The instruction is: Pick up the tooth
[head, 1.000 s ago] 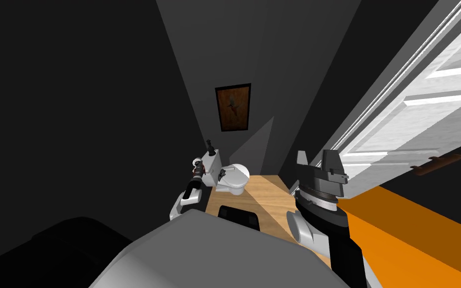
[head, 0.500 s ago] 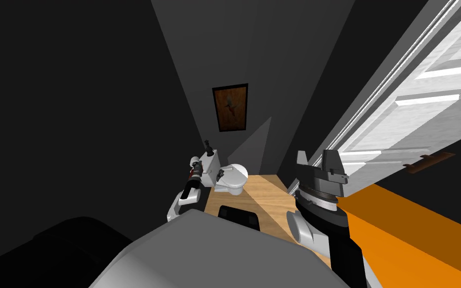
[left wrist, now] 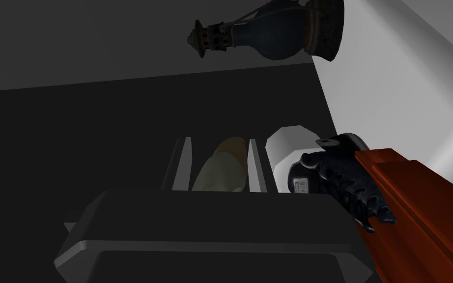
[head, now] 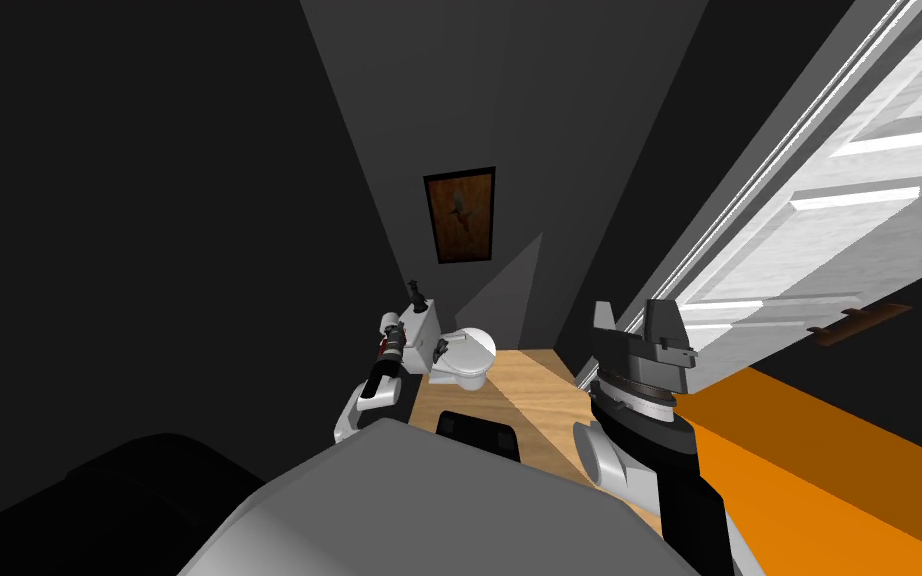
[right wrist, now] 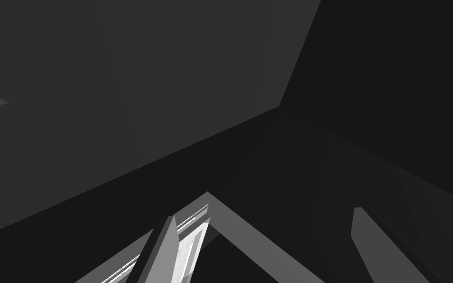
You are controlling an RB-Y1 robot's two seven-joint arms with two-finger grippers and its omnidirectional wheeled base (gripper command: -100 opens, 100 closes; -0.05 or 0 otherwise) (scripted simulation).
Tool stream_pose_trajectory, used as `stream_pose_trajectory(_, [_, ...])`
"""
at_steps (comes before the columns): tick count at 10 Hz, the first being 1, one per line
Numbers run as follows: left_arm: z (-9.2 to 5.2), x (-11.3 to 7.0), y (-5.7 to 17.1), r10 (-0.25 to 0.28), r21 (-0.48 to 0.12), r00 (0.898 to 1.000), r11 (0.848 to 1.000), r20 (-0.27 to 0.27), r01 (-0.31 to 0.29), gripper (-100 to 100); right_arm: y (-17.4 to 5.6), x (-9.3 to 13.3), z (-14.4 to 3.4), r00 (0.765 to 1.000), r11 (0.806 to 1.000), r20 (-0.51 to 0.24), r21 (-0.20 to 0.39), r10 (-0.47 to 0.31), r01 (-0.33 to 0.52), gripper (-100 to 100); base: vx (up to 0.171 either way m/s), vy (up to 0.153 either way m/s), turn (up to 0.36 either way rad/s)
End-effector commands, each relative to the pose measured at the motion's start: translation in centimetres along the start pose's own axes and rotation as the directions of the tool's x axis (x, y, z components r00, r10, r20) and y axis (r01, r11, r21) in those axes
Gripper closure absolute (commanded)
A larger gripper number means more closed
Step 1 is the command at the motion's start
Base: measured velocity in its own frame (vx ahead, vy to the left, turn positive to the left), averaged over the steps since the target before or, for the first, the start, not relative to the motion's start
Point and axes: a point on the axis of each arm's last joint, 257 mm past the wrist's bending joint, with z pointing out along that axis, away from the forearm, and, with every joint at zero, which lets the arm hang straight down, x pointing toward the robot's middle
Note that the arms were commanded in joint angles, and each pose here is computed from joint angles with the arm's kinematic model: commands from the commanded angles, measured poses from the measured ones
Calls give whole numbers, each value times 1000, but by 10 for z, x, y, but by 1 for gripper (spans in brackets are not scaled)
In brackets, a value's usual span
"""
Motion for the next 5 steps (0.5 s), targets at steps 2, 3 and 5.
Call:
stream_pose_trajectory(2, [1, 3, 20, -19, -29, 1000, 999, -4, 19, 100, 0, 0, 0, 1000, 1000, 0, 0, 0, 0, 0, -12, 69, 53])
stream_pose_trajectory(3, [2, 5, 26, -24, -38, 1000, 999, -5, 24, 100, 0, 0, 0, 1000, 1000, 0, 0, 0, 0, 0, -17, 56, 16])
stream_pose_trajectory(5, [2, 8, 38, -35, -55, 999, 998, -7, 35, 100, 0, 0, 0, 1000, 1000, 0, 0, 0, 0, 0, -15, 35, 24])
